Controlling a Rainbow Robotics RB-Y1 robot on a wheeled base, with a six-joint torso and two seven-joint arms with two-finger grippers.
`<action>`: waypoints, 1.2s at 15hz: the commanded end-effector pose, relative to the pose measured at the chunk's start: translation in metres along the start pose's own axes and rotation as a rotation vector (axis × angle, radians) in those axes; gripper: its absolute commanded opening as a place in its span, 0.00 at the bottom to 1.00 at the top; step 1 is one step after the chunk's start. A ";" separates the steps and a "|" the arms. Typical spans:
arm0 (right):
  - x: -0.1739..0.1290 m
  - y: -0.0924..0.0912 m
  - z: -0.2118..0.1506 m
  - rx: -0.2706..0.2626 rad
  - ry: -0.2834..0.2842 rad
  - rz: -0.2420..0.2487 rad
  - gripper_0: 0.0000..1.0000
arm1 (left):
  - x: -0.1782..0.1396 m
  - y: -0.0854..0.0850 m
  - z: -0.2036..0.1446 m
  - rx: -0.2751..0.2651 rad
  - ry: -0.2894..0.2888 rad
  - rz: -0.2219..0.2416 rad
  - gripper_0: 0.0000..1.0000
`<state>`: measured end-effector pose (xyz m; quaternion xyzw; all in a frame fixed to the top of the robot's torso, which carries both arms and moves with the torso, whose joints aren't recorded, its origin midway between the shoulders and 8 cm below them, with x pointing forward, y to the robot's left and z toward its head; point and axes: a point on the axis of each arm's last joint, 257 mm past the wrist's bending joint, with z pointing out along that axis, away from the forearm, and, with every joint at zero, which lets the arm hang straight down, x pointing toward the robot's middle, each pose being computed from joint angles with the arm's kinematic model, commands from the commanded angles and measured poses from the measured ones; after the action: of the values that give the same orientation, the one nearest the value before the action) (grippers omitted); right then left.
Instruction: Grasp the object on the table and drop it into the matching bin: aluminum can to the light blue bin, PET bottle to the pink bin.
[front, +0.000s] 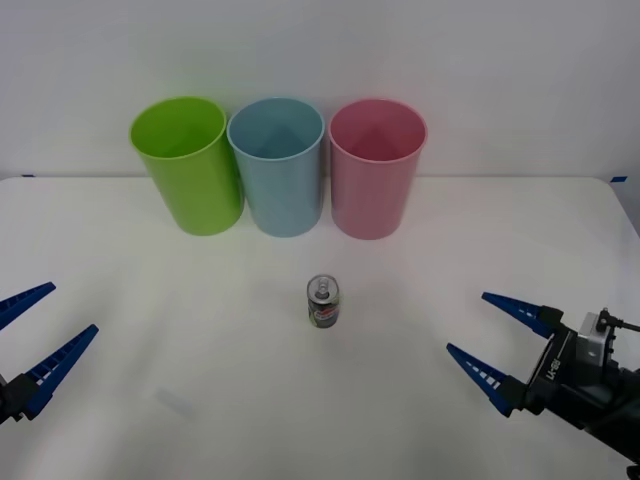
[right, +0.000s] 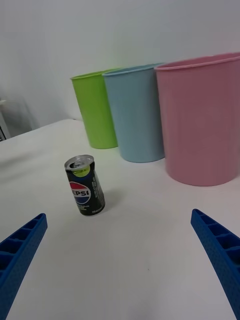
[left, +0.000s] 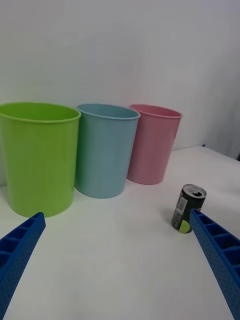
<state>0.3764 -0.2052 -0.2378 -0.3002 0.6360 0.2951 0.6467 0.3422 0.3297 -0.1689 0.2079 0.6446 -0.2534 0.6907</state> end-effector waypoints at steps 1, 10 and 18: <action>0.003 0.005 0.018 0.007 -0.009 -0.085 1.00 | 0.000 0.000 0.000 0.000 0.000 0.000 1.00; 0.025 0.029 0.058 0.003 0.022 -0.106 1.00 | 0.000 0.000 0.000 0.000 0.000 0.000 1.00; 0.047 0.026 0.090 -0.007 0.047 -0.080 1.00 | 0.000 0.000 0.000 0.000 0.000 0.000 1.00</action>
<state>0.4115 -0.1221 -0.2811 -0.3334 0.6376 0.2599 0.6440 0.3423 0.3297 -0.1689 0.2079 0.6445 -0.2534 0.6907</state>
